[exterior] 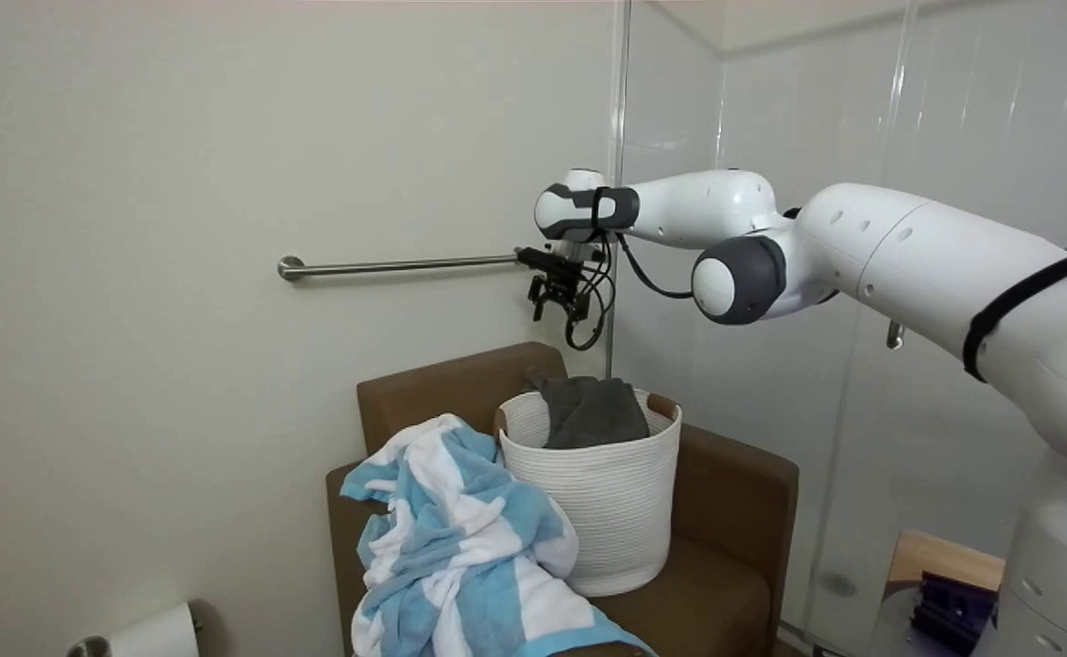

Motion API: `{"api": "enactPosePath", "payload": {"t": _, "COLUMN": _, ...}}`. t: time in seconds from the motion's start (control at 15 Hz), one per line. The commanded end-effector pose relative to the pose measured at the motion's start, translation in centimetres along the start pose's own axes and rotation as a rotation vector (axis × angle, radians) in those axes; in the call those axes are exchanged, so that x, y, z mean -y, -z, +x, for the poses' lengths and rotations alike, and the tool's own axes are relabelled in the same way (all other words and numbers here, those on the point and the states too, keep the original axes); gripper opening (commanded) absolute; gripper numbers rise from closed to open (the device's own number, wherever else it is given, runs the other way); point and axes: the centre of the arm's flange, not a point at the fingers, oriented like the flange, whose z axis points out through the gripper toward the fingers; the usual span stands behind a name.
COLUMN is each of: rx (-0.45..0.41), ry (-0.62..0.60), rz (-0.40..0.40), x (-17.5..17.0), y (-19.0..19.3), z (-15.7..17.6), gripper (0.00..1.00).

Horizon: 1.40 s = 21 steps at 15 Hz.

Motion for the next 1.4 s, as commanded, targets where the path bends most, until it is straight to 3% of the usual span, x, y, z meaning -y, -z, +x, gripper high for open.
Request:
{"api": "enactPosePath", "payload": {"t": 0.0, "rx": -0.008, "ry": -0.197, "rz": -0.028, "x": 5.4, "y": -0.6, "z": 5.5, "gripper": 1.00}}
{"api": "enactPosePath", "payload": {"t": 0.47, "rx": 0.077, "ry": -0.505, "rz": -0.180, "x": 1.0, "y": -4.2, "z": 10.8, "gripper": 1.00}}
{"api": "enactPosePath", "payload": {"t": 0.67, "rx": 0.130, "ry": -0.558, "rz": -0.242, "x": -0.6, "y": -5.4, "z": 12.0, "gripper": 1.00}}
{"api": "enactPosePath", "payload": {"t": 0.73, "rx": 0.075, "ry": -0.501, "rz": -0.210, "x": -6.9, "y": -4.7, "z": 7.7, "gripper": 1.00}}
{"api": "enactPosePath", "payload": {"t": 1.2, "rx": 0.054, "ry": -0.492, "rz": -0.193, "x": -7.0, "y": -4.4, "z": 6.6, "gripper": 1.00}}
{"api": "enactPosePath", "payload": {"t": 1.33, "rx": 0.052, "ry": -0.524, "rz": -0.151, "x": -5.1, "y": -4.6, "z": 6.2, "gripper": 1.00}}
